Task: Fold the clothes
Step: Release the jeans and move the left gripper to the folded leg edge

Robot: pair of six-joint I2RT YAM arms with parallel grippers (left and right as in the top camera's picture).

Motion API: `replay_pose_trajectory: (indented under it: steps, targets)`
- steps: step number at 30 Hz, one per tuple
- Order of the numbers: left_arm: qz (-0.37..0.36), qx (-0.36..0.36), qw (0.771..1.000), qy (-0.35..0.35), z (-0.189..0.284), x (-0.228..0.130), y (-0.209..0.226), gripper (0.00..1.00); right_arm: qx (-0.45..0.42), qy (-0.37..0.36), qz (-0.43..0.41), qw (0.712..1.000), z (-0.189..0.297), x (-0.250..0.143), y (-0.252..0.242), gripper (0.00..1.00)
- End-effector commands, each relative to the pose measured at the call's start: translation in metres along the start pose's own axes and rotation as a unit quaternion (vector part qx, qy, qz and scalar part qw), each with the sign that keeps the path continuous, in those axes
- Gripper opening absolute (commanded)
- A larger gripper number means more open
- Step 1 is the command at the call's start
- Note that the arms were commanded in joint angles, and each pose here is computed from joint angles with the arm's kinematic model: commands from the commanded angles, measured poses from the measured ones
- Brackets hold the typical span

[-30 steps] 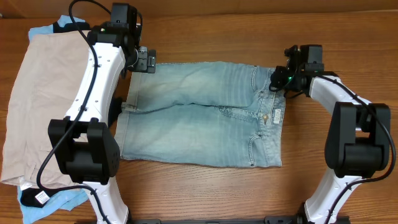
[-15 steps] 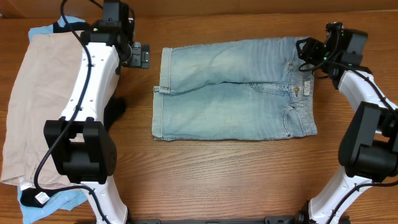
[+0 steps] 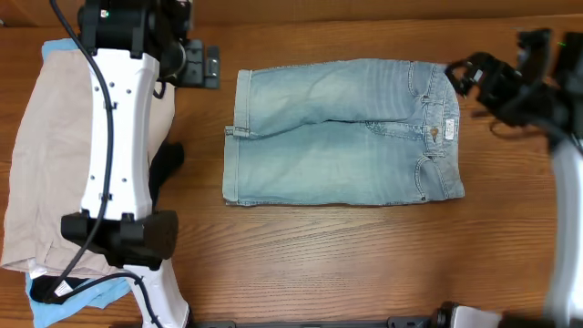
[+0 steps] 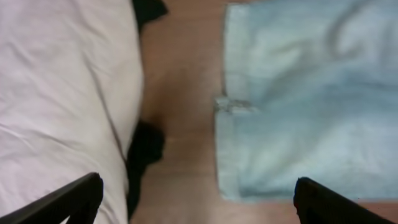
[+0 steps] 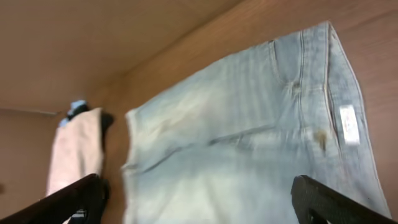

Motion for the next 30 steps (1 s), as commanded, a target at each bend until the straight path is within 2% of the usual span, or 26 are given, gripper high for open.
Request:
replay_pose_trajectory:
  steps: [1,6,10,13,15,16,17,19,20,23,27,30]
  targets:
    - [0.058,-0.007,0.998,0.011,0.007,-0.009,-0.012,1.0,-0.012,-0.013,-0.02,1.0,0.035,-0.016,0.012,1.0]
    - [0.106,0.005,0.994,0.024,0.012,-0.027,-0.024,1.0,-0.015,0.001,-0.024,1.0,0.064,-0.044,0.021,1.0]
    - [0.131,0.013,0.989,0.063,0.011,-0.062,-0.035,1.0,-0.039,0.037,0.004,0.999,0.069,-0.065,0.013,1.0]
    - [0.196,0.044,0.975,0.099,0.002,-0.095,-0.036,0.99,-0.134,0.041,-0.077,0.987,0.07,-0.074,-0.02,1.0]
    - [0.291,0.107,0.944,0.109,-0.007,-0.119,-0.026,0.98,-0.203,0.026,-0.139,0.969,0.073,-0.078,-0.044,1.0]
    - [0.348,0.145,0.919,0.112,-0.014,-0.134,-0.02,1.0,-0.239,0.014,-0.167,0.957,0.074,-0.079,-0.058,1.0]
    - [0.375,0.164,0.905,0.113,-0.018,-0.142,-0.017,1.0,-0.257,0.009,-0.181,0.949,0.074,-0.081,-0.066,1.0]
    - [0.441,0.22,0.863,0.114,-0.034,-0.162,-0.008,1.0,-0.286,0.001,-0.2,0.937,0.069,-0.084,-0.081,1.0]
    - [0.453,0.238,0.852,0.11,-0.045,-0.168,-0.004,1.0,-0.287,0.003,-0.201,0.936,0.064,-0.087,-0.085,1.0]
    - [0.461,0.239,0.849,0.102,-0.086,-0.179,-0.004,1.0,-0.291,0.012,-0.203,0.935,0.047,-0.094,-0.098,1.0]
    - [0.47,0.17,0.86,0.105,-0.141,-0.183,-0.021,1.0,-0.296,0.024,-0.207,0.932,0.025,-0.104,-0.115,1.0]
    - [0.482,0.128,0.858,0.119,-0.162,-0.188,-0.032,0.92,-0.3,0.032,-0.209,0.93,0.016,-0.11,-0.122,1.0]
Point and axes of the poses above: each gripper's point midway between its finger pads, its own z axis back along the fingers, its own y axis along the line the jaws close on, x = y × z, the point moved 1 cm from there along z, back along the fingers
